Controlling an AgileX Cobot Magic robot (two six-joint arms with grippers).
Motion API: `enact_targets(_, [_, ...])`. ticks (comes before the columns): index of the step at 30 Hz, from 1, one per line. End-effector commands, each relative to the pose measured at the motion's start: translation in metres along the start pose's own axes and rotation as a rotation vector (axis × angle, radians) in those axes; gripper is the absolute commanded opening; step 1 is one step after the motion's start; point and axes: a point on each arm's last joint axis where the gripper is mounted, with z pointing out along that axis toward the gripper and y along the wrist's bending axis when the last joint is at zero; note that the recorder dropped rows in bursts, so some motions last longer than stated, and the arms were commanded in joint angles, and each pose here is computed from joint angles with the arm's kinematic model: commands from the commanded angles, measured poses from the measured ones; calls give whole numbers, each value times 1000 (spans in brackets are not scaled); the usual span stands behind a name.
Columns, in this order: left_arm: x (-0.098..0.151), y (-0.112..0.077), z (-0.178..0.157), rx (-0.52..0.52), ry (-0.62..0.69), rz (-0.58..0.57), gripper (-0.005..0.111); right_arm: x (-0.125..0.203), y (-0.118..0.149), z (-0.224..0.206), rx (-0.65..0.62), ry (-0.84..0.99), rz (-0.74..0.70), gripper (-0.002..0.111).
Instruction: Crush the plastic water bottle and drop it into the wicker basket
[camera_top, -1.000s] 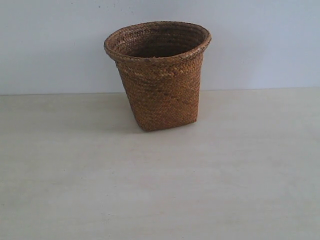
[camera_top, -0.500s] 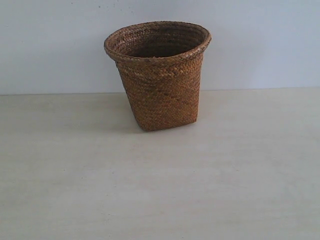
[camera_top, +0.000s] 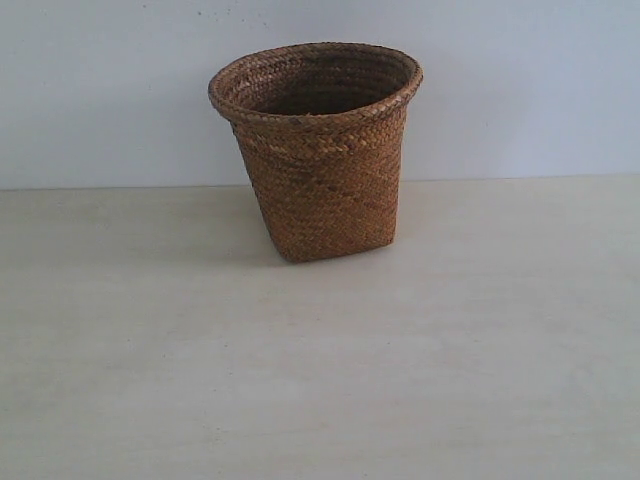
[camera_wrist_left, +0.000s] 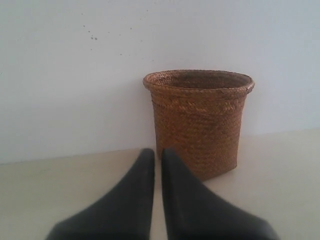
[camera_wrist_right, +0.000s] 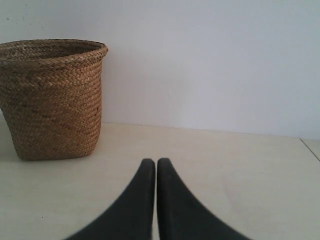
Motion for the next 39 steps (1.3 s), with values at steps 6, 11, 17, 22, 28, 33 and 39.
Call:
enact_targets(6, [14,10,0,-170,49,25,4,-1,-1,0,12,-13,8,0])
enact_targets(11, [34,16,1,-244,64,-1,4,-1,-1,0,11,-14,10,0])
enact_targets(17, [43,19,-1,-301,129,-19,4,-1,-1,0,11,-14,10,0])
enact_targets(22, [53,19,-3,-311,242,-20,4,-1,-1,0,11,-14,10,0])
enact_targets(28, [53,19,-3,-310,239,-11,4,-1,-1,0,11,-14,10,0])
enact_targets(33, [53,19,-3,-310,239,-11,4,-1,-1,0,11,-14,10,0])
enact_targets(39, [53,19,-3,-310,239,-11,4,-1,-1,0,11,-14,10,0])
